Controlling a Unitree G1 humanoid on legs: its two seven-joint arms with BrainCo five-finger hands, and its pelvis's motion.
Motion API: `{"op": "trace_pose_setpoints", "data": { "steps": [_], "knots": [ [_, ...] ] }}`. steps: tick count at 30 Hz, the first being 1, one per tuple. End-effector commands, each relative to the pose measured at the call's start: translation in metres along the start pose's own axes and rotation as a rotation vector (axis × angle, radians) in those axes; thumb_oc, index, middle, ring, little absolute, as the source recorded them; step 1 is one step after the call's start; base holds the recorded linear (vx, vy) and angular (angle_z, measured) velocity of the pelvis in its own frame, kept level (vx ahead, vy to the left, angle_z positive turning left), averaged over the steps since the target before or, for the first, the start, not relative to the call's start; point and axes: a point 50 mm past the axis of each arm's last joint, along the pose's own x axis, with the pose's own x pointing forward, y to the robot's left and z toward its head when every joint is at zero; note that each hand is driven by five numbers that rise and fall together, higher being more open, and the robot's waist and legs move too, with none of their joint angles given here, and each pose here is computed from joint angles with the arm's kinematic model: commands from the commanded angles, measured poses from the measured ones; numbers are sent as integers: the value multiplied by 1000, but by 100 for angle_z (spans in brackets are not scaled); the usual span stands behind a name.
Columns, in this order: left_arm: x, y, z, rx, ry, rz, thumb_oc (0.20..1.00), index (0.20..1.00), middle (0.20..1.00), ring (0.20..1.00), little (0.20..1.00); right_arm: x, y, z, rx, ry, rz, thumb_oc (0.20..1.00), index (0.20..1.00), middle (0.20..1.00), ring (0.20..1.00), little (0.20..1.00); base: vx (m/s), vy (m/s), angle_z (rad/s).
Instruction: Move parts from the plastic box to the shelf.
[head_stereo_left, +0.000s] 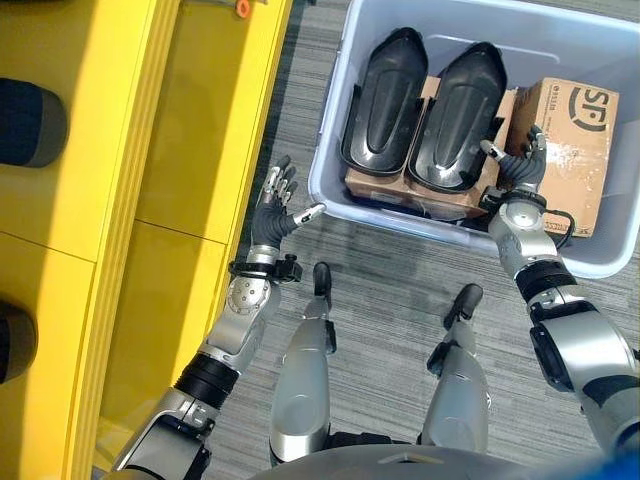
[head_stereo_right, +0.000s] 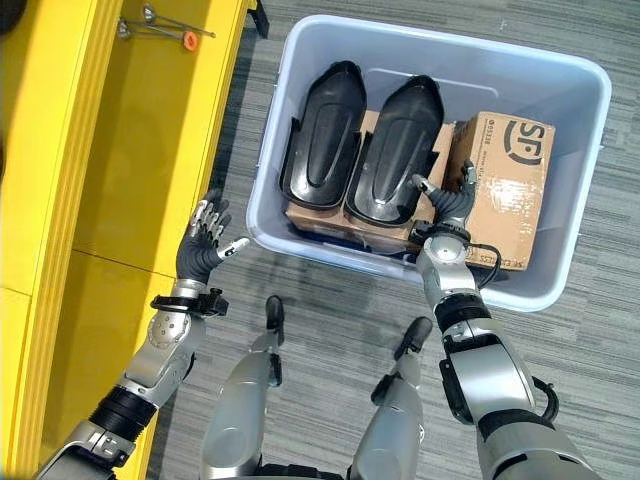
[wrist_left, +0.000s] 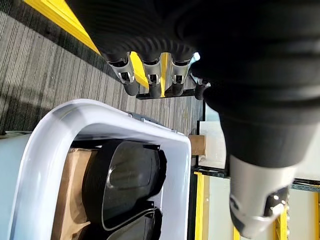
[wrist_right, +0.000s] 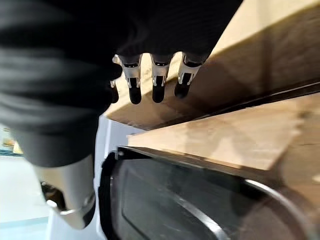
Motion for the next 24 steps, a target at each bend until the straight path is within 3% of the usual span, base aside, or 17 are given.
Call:
{"op": "trace_pose_setpoints", "data": {
  "steps": [1, 18, 24],
  "knots": [
    [4, -6, 39, -41, -192, -33, 1000, 1000, 1000, 1000, 1000, 14, 7, 43, 3, -125, 24, 1000, 1000, 1000, 1000, 1000, 0, 0, 0],
    [7, -13, 43, -48, -212, -62, 1000, 1000, 1000, 1000, 1000, 27, -18, 25, -58, 31, -84, 1000, 1000, 1000, 1000, 1000, 6, 1, 4],
    [7, -16, 44, -45, -215, -73, 1000, 1000, 1000, 1000, 1000, 31, -27, 25, -181, 47, -105, 1000, 1000, 1000, 1000, 1000, 15, -7, 4]
  ]
}}
